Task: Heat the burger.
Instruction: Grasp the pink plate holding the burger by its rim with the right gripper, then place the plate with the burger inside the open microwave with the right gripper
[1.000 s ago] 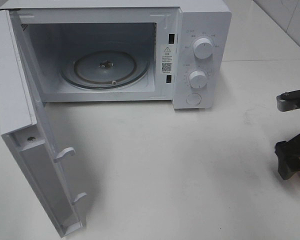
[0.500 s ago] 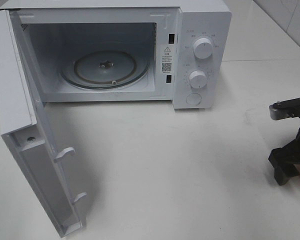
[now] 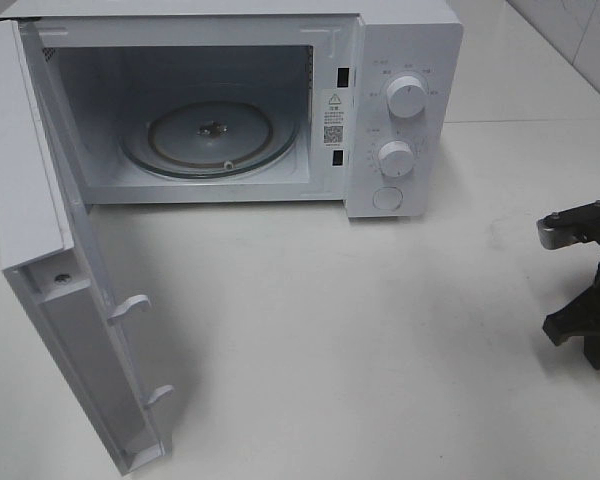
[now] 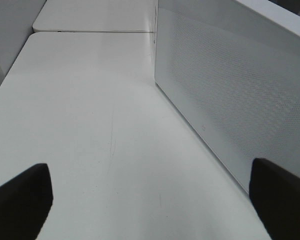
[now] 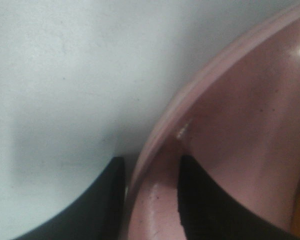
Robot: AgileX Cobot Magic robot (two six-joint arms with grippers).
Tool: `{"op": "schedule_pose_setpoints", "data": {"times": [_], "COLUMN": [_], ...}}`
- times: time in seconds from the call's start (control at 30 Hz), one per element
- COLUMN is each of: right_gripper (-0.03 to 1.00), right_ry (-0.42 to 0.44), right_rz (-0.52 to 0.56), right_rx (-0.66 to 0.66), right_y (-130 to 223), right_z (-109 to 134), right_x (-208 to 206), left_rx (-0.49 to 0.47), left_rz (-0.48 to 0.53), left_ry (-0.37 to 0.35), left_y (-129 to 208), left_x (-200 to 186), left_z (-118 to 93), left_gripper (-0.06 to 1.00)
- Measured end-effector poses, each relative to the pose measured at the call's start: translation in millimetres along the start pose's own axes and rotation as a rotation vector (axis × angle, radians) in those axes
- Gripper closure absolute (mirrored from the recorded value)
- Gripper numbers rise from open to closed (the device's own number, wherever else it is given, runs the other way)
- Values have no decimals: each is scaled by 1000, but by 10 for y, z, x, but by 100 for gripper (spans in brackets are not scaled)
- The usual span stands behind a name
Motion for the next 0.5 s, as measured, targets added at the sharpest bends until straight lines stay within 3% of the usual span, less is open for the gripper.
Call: {"op": "schedule_pose_setpoints", "data": {"times": [0.03, 0.07, 0.2, 0.5], "right_gripper": [61, 72, 89, 90], "right_ry": [0, 6, 11, 19], "right_rz": [0, 3, 4, 10], "right_rx": [0, -8, 3, 29], "right_y": [0, 4, 11, 19], "right_z": [0, -8, -13, -21], "right_x": [0, 0, -18, -24], "left_rx": [0, 0, 0, 0], "left_rz": [0, 0, 0, 0], "left_ry": [0, 0, 0, 0], "left_y": [0, 0, 0, 0], "left_x": [0, 0, 0, 0], "left_z": [0, 0, 0, 0], "left_gripper": [-5, -5, -5, -5]}}
Point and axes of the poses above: a point on each arm's last joint axis where the gripper is mounted, x pointing out along that axis toward the gripper, z along the wrist's bending axis when the last joint is at zero, y = z × x, the point moved 4 cm from there along x, pointing out along that axis toward the gripper, and after that the axes turned 4 degrees about -x, right-handed, at the moved point
